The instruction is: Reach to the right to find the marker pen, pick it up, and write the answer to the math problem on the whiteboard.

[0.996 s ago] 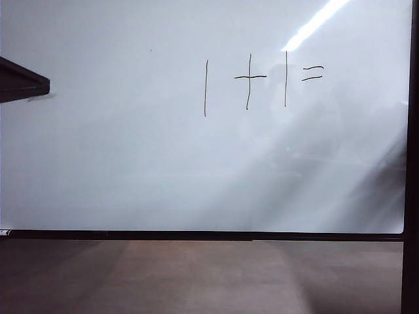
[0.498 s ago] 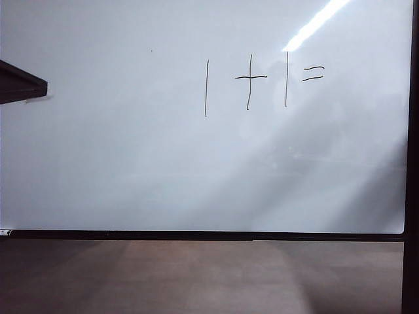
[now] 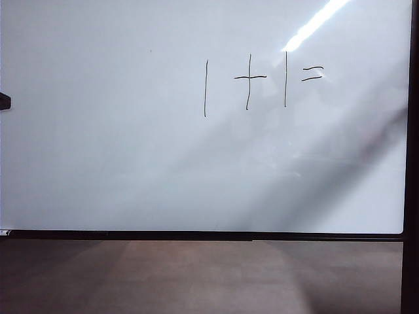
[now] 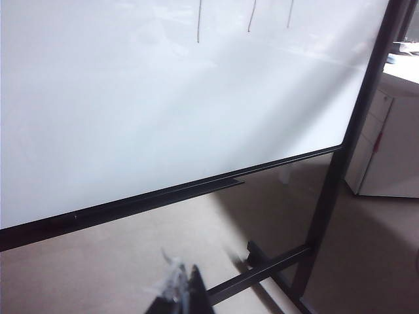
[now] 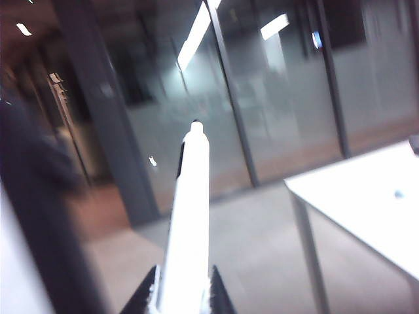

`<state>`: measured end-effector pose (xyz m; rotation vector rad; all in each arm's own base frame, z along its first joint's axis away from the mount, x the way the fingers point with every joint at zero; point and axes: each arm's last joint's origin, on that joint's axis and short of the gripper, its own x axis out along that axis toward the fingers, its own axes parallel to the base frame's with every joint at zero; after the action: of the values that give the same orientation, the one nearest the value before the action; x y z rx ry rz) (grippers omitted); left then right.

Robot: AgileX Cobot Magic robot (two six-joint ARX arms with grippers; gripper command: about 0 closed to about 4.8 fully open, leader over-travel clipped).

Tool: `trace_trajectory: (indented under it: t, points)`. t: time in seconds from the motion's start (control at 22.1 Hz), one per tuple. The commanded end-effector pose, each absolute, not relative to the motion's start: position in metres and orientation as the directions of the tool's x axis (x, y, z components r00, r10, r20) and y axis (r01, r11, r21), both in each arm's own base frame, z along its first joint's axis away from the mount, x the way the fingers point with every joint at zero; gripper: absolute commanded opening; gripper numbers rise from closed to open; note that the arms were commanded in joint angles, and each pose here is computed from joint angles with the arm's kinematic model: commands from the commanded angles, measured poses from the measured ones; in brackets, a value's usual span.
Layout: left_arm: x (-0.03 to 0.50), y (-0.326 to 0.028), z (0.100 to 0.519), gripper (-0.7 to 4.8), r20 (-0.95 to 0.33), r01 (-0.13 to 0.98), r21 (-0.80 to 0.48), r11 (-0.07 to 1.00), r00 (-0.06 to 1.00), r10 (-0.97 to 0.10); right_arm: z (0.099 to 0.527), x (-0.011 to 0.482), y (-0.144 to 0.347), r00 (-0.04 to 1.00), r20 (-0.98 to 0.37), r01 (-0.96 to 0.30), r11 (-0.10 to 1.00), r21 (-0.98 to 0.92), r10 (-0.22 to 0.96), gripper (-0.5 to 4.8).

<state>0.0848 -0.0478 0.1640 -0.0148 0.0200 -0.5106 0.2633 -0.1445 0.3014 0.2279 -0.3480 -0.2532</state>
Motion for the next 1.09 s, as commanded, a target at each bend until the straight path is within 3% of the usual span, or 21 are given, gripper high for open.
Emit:
trace_trajectory:
  t: [0.05,0.27,0.45,0.72,1.09]
  points:
    - [0.085,-0.048,0.165,-0.04,-0.009,0.492,-0.018,0.871,0.871,-0.492,0.320,0.246,-0.127,0.903,0.344,0.165,0.947,0.274,-0.257,-0.07]
    - [0.085,-0.048,0.165,-0.05,-0.009,0.492,-0.018,0.870,0.870,-0.492,0.335,0.224,-0.083,0.944,0.329,-0.057,0.976,0.211,-0.016,-0.07]
    - [0.085,-0.048,0.165,-0.05,-0.009,0.492,-0.018,0.870,0.870,-0.492,0.330,0.235,-0.048,0.953,0.278,-0.170,0.972,0.160,0.121,-0.07]
    - [0.085,-0.048,0.165,-0.05,-0.010,0.492,-0.018,0.870,0.870,-0.493,0.310,0.254,-0.014,0.962,0.165,-0.243,0.959,0.142,0.219,-0.07]
    - [0.085,-0.048,0.164,-0.05,-0.019,0.492,-0.018,0.871,0.870,-0.492,0.289,0.272,-0.005,0.960,0.091,-0.274,0.950,0.151,0.263,-0.07]
